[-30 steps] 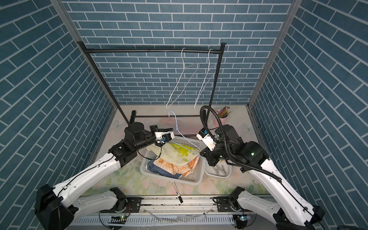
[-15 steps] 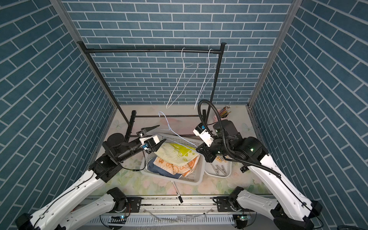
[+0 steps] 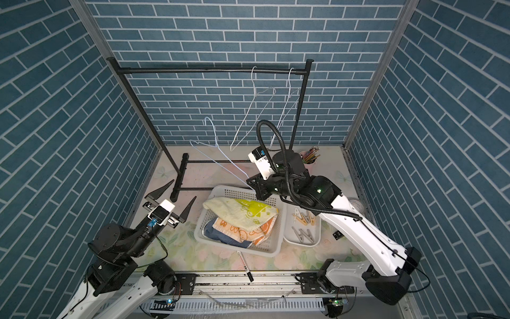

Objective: Remove the clothespins securing towels to the hanger
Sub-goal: Place the hanger on the clothesline.

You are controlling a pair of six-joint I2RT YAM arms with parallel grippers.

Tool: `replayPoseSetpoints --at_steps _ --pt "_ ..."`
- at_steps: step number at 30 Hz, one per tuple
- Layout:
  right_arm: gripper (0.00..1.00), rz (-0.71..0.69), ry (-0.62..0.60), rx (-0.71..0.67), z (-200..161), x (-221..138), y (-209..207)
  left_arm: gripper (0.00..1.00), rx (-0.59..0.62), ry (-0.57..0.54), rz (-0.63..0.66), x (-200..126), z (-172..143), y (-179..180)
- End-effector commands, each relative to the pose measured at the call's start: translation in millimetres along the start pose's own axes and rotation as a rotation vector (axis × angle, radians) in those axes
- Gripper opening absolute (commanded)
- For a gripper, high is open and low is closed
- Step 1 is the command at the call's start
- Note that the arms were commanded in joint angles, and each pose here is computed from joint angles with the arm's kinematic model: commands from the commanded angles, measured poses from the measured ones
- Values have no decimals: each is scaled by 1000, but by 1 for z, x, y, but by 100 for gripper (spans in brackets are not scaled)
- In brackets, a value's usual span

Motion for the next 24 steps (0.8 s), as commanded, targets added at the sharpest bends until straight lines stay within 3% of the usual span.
replayPoseSetpoints --at_steps 1,13,17,24 --pt "0 41 -173 36 49 16 26 83 -2 105 40 -6 -19 0" --pt "0 -104 -498 285 122 44 20 85 40 145 13 -4 -32 -10" --pt "0 -165 -541 337 135 47 14 85 44 157 -5 0 -38 -16" --pt "0 -215 -512 353 149 62 14 85 47 167 -21 4 -41 -19"
Point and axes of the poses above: each gripper's point midway between its finger pads, its own x axis out along the fingers, its own y axis along the line the jaws close on, z = x × y, the point moved 5 cm from there along -x, back along the fingers, and after that the axes turned 7 degrees about x, right-handed, at the moved point
